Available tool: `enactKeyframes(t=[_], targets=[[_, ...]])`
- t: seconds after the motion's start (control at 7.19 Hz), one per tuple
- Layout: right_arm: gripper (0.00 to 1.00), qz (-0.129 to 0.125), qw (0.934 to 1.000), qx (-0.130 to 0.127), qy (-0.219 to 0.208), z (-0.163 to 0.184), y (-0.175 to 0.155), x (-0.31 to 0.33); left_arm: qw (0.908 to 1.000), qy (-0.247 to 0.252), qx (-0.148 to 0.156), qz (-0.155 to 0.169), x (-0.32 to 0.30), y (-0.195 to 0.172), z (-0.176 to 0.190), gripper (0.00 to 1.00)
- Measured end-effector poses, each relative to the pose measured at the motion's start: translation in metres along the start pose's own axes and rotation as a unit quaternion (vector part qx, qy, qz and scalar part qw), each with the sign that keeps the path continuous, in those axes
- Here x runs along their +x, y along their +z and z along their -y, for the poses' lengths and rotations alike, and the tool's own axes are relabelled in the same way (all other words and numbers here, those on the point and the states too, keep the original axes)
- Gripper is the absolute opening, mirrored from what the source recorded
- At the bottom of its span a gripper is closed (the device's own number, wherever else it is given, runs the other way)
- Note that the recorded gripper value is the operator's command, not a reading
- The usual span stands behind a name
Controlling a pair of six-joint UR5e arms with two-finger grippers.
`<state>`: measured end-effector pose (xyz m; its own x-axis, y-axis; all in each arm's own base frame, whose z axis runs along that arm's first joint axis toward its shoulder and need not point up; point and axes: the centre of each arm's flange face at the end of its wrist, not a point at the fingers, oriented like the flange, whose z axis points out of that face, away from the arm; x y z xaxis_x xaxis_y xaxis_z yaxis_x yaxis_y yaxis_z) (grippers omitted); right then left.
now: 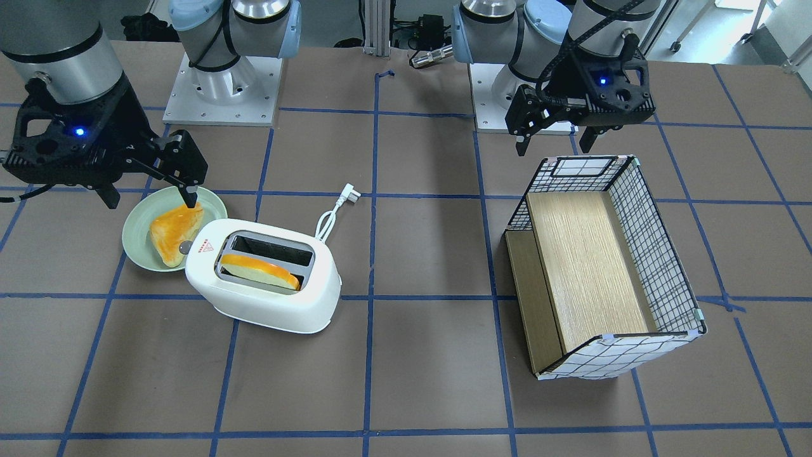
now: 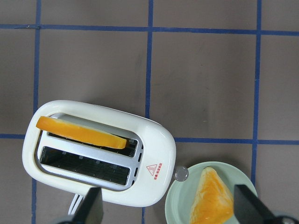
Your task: Press toaster with right arm
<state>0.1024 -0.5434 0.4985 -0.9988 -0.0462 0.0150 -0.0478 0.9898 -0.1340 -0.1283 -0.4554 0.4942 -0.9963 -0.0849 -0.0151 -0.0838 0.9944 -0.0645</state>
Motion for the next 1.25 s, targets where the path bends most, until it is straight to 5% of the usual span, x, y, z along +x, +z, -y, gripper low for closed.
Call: enactKeyframes(t=[0.28,0.42,0.97,1.25], targets=[[0.39,0.002,0.9999,-0.002,-0.016,0.005,0.003,0.054,1.0000,0.000,0.000,0.000,0.000,0.000,0.000,1.00],[0.25,0.012,0.9996,-0.002,-0.023,0.006,0.006,0.078,1.0000,0.000,0.000,0.000,0.000,0.000,0.000,1.00],[0.02,0.118,0.9904,0.002,-0.072,0.009,0.048,0.138,1.0000,0.000,0.000,0.000,0.000,0.000,0.000,1.00],[0.01,0.180,0.9813,-0.024,-0.062,-0.004,0.079,0.146,1.0000,0.000,0.000,0.000,0.000,0.000,0.000,1.00]])
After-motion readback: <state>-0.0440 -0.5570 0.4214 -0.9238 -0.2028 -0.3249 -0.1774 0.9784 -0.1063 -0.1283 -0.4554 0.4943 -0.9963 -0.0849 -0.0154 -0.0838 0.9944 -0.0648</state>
